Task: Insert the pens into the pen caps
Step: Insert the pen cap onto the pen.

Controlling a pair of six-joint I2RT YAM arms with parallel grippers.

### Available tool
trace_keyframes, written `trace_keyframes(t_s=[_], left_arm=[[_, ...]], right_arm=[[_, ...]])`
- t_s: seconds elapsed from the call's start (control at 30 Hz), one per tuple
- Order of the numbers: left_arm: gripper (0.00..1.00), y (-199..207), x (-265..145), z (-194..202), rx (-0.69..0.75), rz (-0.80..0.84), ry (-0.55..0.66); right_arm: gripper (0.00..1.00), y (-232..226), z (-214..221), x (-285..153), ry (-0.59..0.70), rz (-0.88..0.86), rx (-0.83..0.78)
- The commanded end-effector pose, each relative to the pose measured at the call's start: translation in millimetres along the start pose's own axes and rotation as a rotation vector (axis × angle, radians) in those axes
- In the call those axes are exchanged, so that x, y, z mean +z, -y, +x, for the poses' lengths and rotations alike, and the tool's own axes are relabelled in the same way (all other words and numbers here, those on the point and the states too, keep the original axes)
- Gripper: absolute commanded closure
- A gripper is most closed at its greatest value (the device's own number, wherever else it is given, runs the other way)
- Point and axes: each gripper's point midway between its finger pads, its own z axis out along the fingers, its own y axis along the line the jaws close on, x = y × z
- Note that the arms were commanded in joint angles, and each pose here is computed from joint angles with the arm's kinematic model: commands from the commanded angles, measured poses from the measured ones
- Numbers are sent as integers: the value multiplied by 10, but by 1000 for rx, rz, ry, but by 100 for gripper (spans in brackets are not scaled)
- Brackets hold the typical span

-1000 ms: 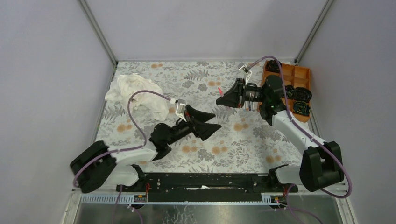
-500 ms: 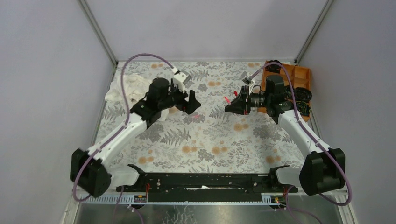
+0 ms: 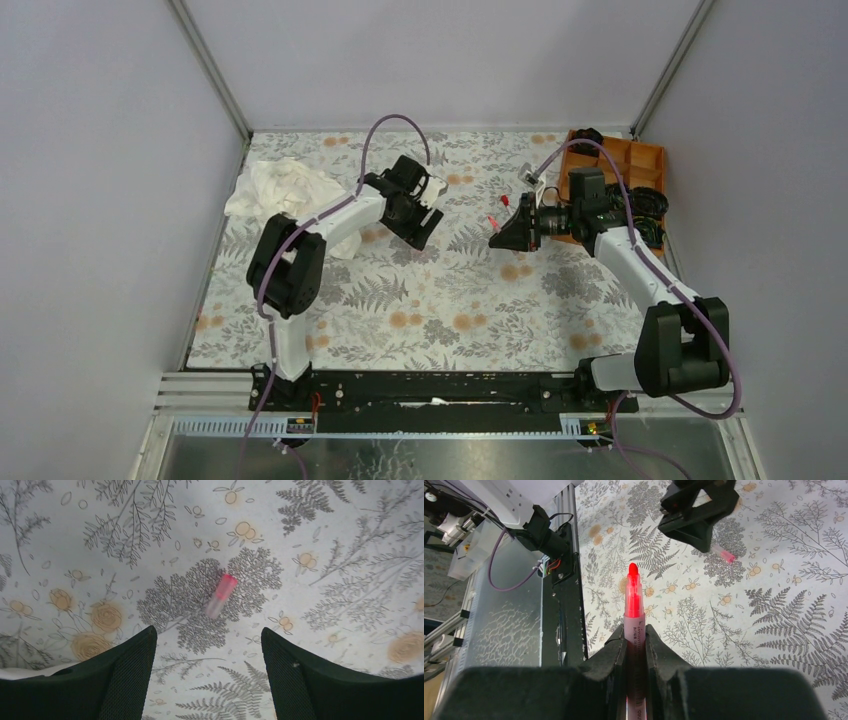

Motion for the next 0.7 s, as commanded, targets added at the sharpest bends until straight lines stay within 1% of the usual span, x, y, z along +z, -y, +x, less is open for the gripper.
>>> trace_keyframes(t_s=[0.0,0.1,0.27,0.47,0.67], left_arm=[[21,-98,87,12,141,-73,-70],[24,-87,228,46,180,-62,-97],[35,-48,347,48,197,-20,-108],[53,-52,464,82,187,-4,-154],[59,-54,529,218,190,7,-199]], right_arm=[[100,-74,-109,-26,14,-52,-33],[100,-64,-100,-28,11,-57,-18],[100,-59,-90,-29,4,-63,-6],[100,-61,-94,-34,6,-63,-6],[100,-59,-95,-41,8,-63,-5]])
